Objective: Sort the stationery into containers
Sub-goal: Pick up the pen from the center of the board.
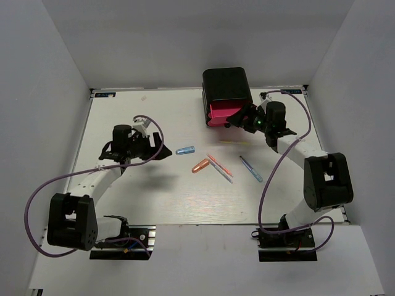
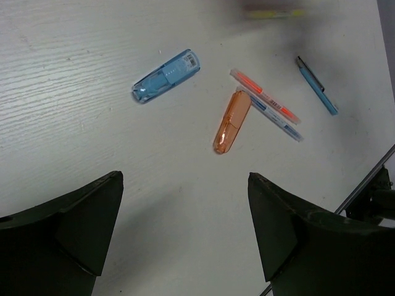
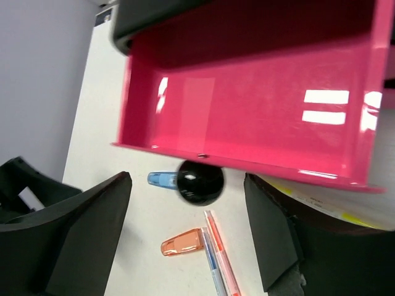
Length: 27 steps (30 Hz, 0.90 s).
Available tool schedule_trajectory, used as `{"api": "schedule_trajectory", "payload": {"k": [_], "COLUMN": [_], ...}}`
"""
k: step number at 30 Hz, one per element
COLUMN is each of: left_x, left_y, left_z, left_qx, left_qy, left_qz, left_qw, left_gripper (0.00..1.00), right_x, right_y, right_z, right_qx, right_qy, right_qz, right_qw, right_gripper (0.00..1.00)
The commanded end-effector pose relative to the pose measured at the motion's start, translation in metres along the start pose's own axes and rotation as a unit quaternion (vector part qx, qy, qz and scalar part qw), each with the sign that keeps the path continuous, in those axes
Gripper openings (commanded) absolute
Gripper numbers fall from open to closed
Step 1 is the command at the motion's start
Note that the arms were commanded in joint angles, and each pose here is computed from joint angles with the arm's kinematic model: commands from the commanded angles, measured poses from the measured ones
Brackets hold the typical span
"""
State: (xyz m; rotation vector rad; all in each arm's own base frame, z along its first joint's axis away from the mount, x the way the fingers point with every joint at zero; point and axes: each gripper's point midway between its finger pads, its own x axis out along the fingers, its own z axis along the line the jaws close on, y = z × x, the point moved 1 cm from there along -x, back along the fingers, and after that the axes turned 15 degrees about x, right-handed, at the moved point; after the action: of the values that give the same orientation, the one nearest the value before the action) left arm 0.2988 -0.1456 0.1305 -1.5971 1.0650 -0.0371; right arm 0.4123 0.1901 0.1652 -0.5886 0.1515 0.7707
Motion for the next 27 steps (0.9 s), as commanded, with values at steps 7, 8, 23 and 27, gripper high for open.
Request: {"api": "schedule_trajectory", "payload": {"k": [7, 8, 23, 27], "left_x": [0.020, 0.022, 0.091, 0.113], "left_y": [-0.016, -0.023, -0.022, -0.017], "left_z": [-0.010, -0.012, 0.014, 0.013], "left_qx": [0.058, 0.069, 0.209, 0.235], "left_qy": [-0.010, -0.011, -0.121, -0.107], "left_qz": [0.018, 0.014, 0.143, 0.164], "left_qw": [0.998, 0.998, 0.960, 0.952], "left_gripper": [0.91, 0.91, 0.68, 0.72], "right_x": [-0.034, -0.035, -0.101, -0.111], "right_y": [-0.011, -0.009, 0.038, 0.045], "right_z": [0.043, 0.039, -0.005, -0.003], "right_qx": [-0.065, -0.060, -0.126, -0.127], "right_qy": [-0.062, -0.055, -0.035, -0.064], "right_qz": [-0.015, -0.008, 0.060, 0.059], "right_qw": [0.996, 0.997, 0.990, 0.988], "right_gripper": [0.81, 0.81, 0.52, 0.52]}}
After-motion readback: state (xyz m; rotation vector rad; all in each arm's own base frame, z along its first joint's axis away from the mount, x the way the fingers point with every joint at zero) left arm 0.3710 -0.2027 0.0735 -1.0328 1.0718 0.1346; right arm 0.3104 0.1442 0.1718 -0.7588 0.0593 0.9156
